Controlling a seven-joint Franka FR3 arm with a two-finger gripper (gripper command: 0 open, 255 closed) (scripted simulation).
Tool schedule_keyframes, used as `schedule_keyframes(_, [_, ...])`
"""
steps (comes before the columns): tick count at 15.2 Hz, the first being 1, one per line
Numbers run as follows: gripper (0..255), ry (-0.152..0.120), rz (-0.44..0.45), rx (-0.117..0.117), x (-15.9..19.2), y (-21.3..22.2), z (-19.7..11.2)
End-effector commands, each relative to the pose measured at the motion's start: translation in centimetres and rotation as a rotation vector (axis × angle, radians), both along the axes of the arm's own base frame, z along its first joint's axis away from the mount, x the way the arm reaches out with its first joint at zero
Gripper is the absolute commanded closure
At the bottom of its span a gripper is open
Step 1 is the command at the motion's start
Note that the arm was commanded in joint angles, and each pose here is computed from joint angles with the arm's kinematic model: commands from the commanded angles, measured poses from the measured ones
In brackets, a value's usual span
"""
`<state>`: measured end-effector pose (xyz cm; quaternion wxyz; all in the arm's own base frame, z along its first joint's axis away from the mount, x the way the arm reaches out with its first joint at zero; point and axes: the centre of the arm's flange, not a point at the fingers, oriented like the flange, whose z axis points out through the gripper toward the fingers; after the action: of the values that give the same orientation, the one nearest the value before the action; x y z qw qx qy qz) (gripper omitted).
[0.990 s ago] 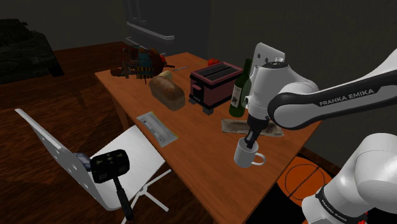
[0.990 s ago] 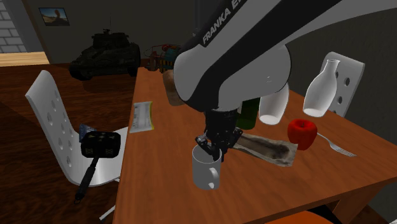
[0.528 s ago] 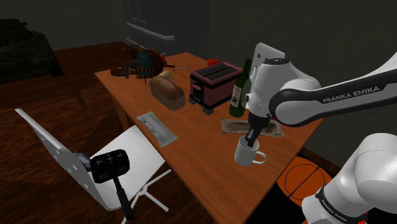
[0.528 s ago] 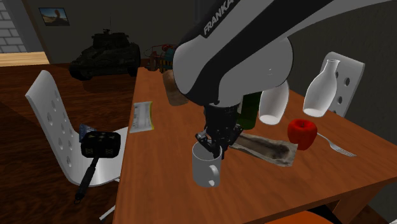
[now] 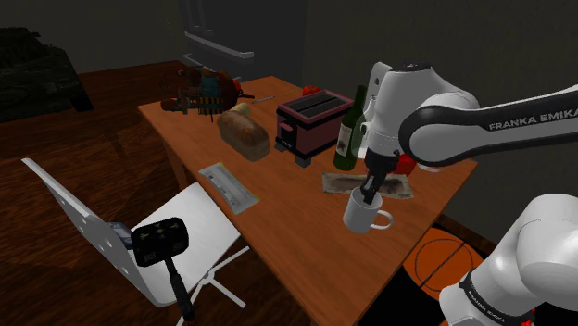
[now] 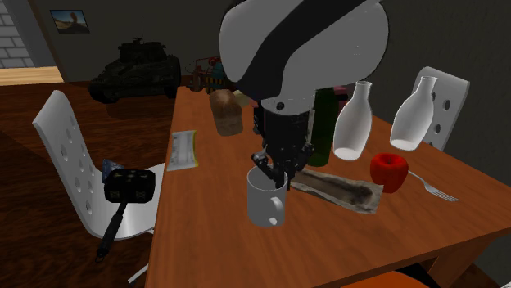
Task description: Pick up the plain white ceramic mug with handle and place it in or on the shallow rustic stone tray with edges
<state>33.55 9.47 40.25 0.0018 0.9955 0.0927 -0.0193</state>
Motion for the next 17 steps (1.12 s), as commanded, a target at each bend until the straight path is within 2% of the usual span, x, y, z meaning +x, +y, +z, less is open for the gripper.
schedule_keyframes(1, [255, 0.000, 0.000, 0.000, 0.0, 0.0, 1.1])
schedule_keyframes(12, [255, 0.000, 0.000, 0.000, 0.0, 0.0, 6.9])
schedule_keyframes(17, [255, 0.000, 0.000, 0.000, 2.3, -6.1, 7.8])
